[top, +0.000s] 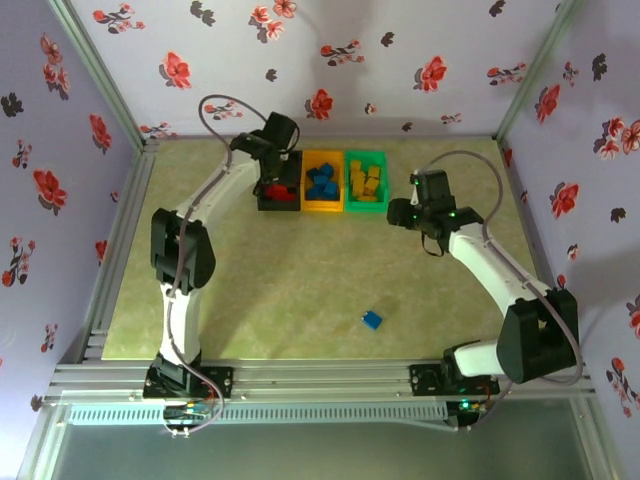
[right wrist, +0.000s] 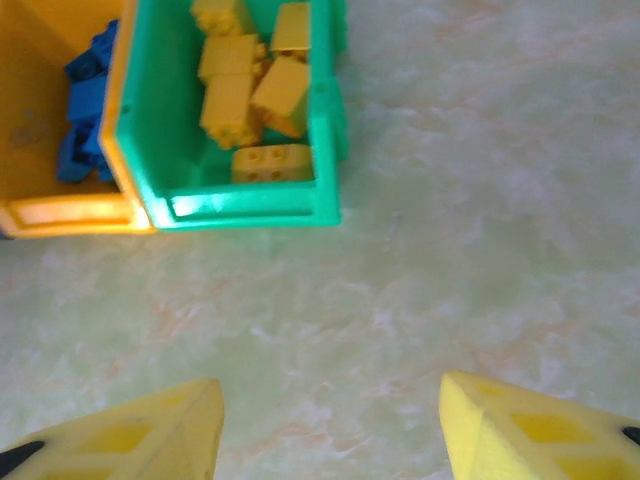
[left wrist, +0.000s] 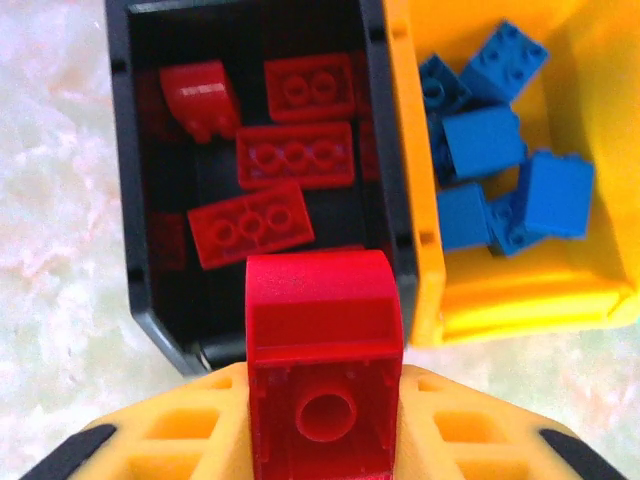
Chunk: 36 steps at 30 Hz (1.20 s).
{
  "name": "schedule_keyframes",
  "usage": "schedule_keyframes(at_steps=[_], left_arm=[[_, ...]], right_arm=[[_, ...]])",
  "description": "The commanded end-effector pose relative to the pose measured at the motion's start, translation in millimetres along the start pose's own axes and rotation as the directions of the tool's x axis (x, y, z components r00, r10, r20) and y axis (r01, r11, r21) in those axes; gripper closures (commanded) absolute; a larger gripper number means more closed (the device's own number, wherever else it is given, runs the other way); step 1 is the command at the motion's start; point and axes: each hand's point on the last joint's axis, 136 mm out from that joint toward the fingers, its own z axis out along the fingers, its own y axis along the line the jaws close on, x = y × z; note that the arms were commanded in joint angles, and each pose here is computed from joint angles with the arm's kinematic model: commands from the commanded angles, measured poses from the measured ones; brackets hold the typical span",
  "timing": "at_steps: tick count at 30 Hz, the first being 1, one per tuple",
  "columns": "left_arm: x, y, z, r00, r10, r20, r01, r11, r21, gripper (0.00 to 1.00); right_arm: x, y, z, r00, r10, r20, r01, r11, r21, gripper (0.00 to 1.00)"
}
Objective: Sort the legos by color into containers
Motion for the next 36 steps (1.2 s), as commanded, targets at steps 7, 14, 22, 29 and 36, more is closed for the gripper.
schedule_keyframes(at_steps=[7,14,22,29,36], left_arm=[[-40,24,37,0.998,-0.060,0.029,0.060,0.998,0.017,0.29],[-48,25,10,0.995,-0.066,0.080,0.063,0.997,0.040,0.25],[-30,32,-31,0.989,-0.087,0.122,0.081,0.995,0.054,0.22],[-14,26,-57,0.986,-0.082,0.147,0.071,0.995,0.076,0.21],[-8,22,-67,0.985,-0.076,0.157,0.063,0.994,0.086,0.21]], right_arm=[[38,29,0,0.988,-0.116,-0.098,0.112,0.993,-0.038,0.41],[74,36,-9,0.967,-0.179,-0.183,0.173,0.984,-0.048,0.41],[151,53,-26,0.919,-0.222,-0.324,0.189,0.973,-0.132,0.40],[211,55,-36,0.885,-0.234,-0.402,0.185,0.970,-0.158,0.40],[243,53,-43,0.843,-0.307,-0.441,0.268,0.952,-0.149,0.39]])
